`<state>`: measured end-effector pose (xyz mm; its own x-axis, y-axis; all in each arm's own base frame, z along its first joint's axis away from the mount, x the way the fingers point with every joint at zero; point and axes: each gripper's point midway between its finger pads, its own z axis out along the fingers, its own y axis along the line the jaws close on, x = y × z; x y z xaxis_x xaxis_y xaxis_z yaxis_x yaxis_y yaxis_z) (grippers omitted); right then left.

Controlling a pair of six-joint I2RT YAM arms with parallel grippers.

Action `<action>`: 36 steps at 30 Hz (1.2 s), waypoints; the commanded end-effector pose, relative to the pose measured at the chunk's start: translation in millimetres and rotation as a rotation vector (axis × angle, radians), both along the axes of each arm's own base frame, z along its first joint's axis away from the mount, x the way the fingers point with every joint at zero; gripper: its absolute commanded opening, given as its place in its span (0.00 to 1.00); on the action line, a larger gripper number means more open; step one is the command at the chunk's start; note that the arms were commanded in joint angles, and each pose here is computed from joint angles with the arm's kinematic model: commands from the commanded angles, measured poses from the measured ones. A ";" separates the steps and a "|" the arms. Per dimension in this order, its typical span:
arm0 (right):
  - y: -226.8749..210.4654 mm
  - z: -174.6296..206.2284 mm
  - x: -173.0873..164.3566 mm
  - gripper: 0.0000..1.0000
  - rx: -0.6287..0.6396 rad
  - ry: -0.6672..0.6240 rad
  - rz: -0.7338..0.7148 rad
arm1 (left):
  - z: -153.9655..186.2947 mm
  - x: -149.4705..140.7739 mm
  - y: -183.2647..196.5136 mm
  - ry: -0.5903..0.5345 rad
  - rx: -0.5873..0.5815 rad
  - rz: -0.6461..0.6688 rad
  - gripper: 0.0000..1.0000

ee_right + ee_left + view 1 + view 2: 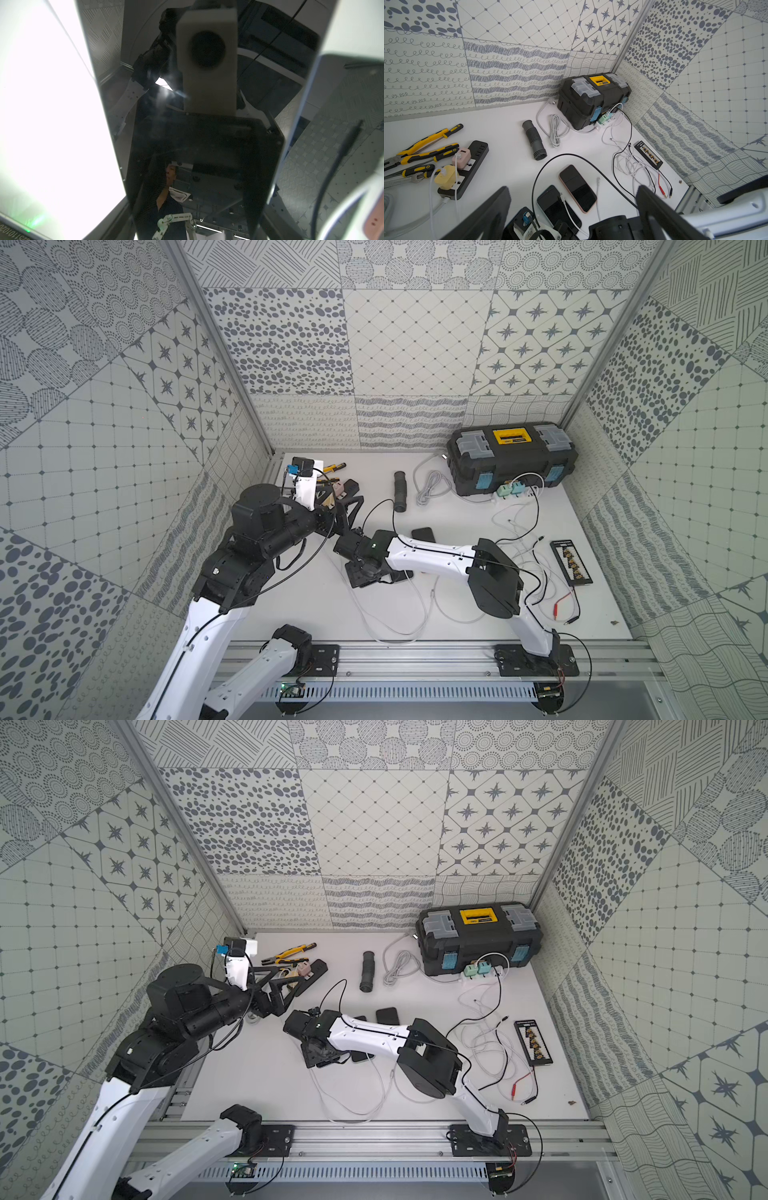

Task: Unplug the charging cable from the phone
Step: Place the phone at the center of the board.

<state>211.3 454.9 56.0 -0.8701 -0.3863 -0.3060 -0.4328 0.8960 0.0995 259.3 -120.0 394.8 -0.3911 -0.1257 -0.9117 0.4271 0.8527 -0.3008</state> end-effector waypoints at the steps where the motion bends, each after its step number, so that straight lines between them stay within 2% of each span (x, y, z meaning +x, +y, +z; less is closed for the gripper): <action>1: 14.2 6.7 0.0 0.48 0.056 0.016 -0.024 | 3.7 1.5 2.2 -0.020 0.006 0.005 0.98; 22: -1.2 -37.1 -2.2 0.58 -0.038 0.049 -0.063 | 3.0 -2.8 0.9 -0.029 0.001 -0.009 0.98; 36: 0.3 -39.7 -3.8 0.79 -0.037 0.060 -0.057 | 0.7 -3.8 0.7 -0.022 0.002 -0.012 0.98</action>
<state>206.1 452.7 27.6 -0.9007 -0.3575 -0.2467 -0.3887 0.9170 0.0901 255.1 -119.9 391.7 -0.3921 -0.1254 -0.9113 0.4319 0.8496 -0.3027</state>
